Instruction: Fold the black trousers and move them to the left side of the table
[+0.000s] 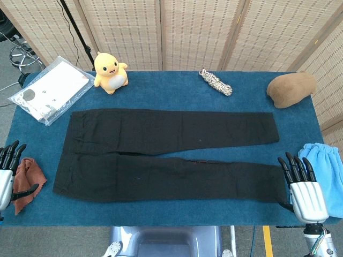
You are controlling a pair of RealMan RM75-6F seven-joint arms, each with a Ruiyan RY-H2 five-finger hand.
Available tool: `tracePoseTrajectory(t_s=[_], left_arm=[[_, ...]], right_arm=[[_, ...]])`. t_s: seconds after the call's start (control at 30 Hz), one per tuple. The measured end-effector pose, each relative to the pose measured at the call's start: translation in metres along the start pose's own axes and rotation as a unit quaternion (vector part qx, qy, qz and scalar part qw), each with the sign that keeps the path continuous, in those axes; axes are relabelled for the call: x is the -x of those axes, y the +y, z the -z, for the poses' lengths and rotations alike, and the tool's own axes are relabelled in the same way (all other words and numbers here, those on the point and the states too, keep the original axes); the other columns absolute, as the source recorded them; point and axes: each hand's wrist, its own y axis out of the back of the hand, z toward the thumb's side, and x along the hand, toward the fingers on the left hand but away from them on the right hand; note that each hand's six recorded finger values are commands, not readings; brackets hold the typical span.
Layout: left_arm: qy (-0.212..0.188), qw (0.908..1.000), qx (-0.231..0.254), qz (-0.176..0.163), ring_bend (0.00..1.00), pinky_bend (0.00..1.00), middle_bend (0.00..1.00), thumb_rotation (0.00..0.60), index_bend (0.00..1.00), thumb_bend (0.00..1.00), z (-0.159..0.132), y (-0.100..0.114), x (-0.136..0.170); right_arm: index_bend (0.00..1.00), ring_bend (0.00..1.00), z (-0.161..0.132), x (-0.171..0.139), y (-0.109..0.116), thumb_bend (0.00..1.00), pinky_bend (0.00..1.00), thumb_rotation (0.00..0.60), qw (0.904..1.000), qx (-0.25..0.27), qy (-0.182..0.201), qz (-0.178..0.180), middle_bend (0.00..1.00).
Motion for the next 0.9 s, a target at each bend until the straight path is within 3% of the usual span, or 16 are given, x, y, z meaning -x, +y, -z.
tracePoseTrajectory(t_s=[0.57, 0.8, 0.9], left_arm=[[0.0, 1.0, 0.004, -0.001, 0.0, 0.0, 0.0, 0.6, 0.0, 0.0, 0.001, 0.002, 0.0], [0.004, 0.9999, 0.011, -0.002, 0.0, 0.0, 0.0, 0.6, 0.0, 0.0, 0.003, 0.004, 0.0], [0.006, 0.9999, 0.013, -0.002, 0.0, 0.0, 0.0, 0.6, 0.0, 0.0, 0.004, 0.005, 0.0]], right_arm=[[0.01, 0.0, -0.006, -0.002, -0.006, 0.0, 0.0, 0.6, 0.9998, 0.003, 0.009, -0.017, 0.0], [0.01, 0.0, -0.02, -0.011, -0.028, 0.0, 0.0, 0.6, 0.9965, -0.009, 0.044, -0.071, 0.0], [0.03, 0.0, -0.024, -0.011, -0.031, 0.0, 0.0, 0.6, 0.9952, -0.012, 0.061, -0.075, 0.0]])
